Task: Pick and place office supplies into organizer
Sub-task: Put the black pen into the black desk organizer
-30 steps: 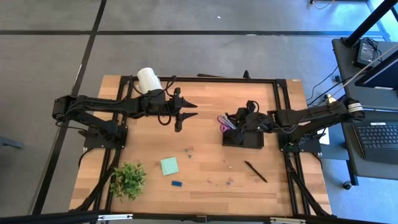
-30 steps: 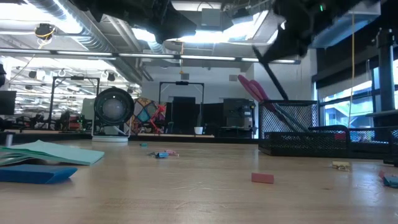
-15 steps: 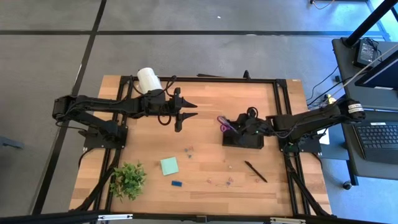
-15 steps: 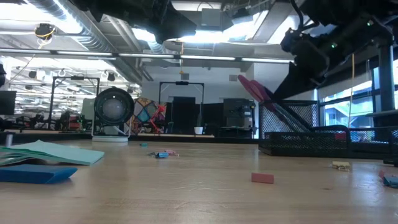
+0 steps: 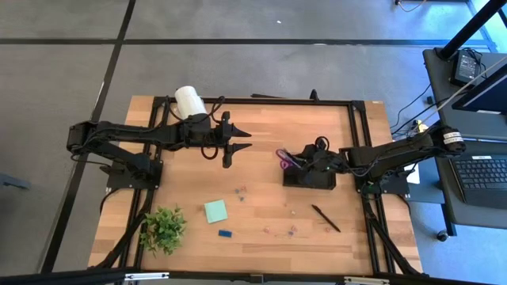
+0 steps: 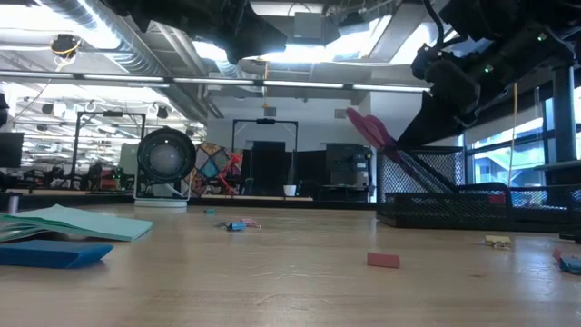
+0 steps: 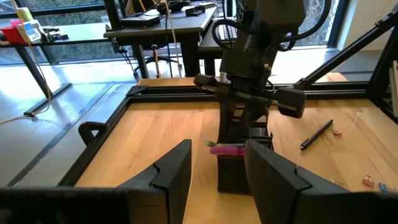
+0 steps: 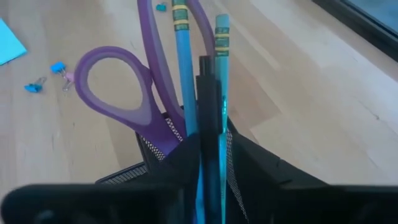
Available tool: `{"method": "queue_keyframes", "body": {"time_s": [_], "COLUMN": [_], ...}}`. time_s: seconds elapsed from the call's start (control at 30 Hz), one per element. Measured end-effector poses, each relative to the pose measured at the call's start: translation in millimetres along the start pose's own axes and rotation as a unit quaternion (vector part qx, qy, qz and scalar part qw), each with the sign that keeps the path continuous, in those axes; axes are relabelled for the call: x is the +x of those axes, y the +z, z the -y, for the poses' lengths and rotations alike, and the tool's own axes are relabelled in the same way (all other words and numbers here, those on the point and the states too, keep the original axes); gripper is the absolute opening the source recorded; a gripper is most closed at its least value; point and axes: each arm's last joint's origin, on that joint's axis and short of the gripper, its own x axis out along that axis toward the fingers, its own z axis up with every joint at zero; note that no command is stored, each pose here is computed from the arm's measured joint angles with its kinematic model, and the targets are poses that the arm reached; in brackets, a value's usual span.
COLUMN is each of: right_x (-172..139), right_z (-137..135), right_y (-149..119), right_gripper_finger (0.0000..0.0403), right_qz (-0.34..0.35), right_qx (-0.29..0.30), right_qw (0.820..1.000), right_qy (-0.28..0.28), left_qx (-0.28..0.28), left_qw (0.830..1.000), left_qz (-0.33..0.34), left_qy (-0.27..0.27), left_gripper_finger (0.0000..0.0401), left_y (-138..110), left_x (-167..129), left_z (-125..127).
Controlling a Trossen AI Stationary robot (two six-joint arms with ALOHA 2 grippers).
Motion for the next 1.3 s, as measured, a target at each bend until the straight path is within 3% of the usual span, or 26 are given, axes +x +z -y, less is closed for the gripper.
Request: {"method": "queue_keyframes", "body": {"time_s": [0.33, 0.47, 0.63, 0.87, 1.03, 1.13, 1.3], "right_x": [-10.0, -24.7, -46.4, -62.8, -69.5, -68.0, -53.4], "right_z": [-4.7, -7.2, -15.4, -45.2, -49.5, -53.9, -74.0], "right_y": [23.9, 45.7, 63.3, 61.9, 42.5, 26.6, 9.5], "right_gripper_finger": [0.0175, 0.0187, 0.0188, 0.0188, 0.0188, 0.0188, 0.0188], "right_qz": [-0.024, -0.063, -0.159, -0.163, -0.245, -0.298, -0.342], "right_qx": [-0.004, 0.056, 0.163, 0.133, 0.212, 0.215, 0.206], "right_qw": [1.0, 0.996, 0.972, 0.966, 0.942, 0.929, 0.917], "right_qy": [-0.008, -0.012, 0.059, 0.149, 0.089, 0.034, 0.013], "left_qx": [0.001, 0.001, 0.001, 0.002, 0.002, 0.012, 0.014], "left_qw": [1.0, 1.0, 1.0, 1.0, 1.0, 1.0, 1.0], "left_qz": [0.0, 0.0, 0.0, 0.0, 0.0, 0.0, 0.0], "left_qy": [0.0, 0.0, 0.0, 0.0, 0.0, 0.0, 0.002], "left_gripper_finger": [0.0143, 0.0143, 0.0143, 0.0143, 0.0143, 0.0143, 0.0143], "left_y": [0.1, 0.1, 0.1, 0.1, 0.0, 0.1, 0.0], "left_x": [-0.1, 0.0, -0.1, -0.1, 0.0, -0.1, -0.1], "left_z": [0.0, 0.0, 0.0, 0.0, 0.0, 0.0, -1.0]}}
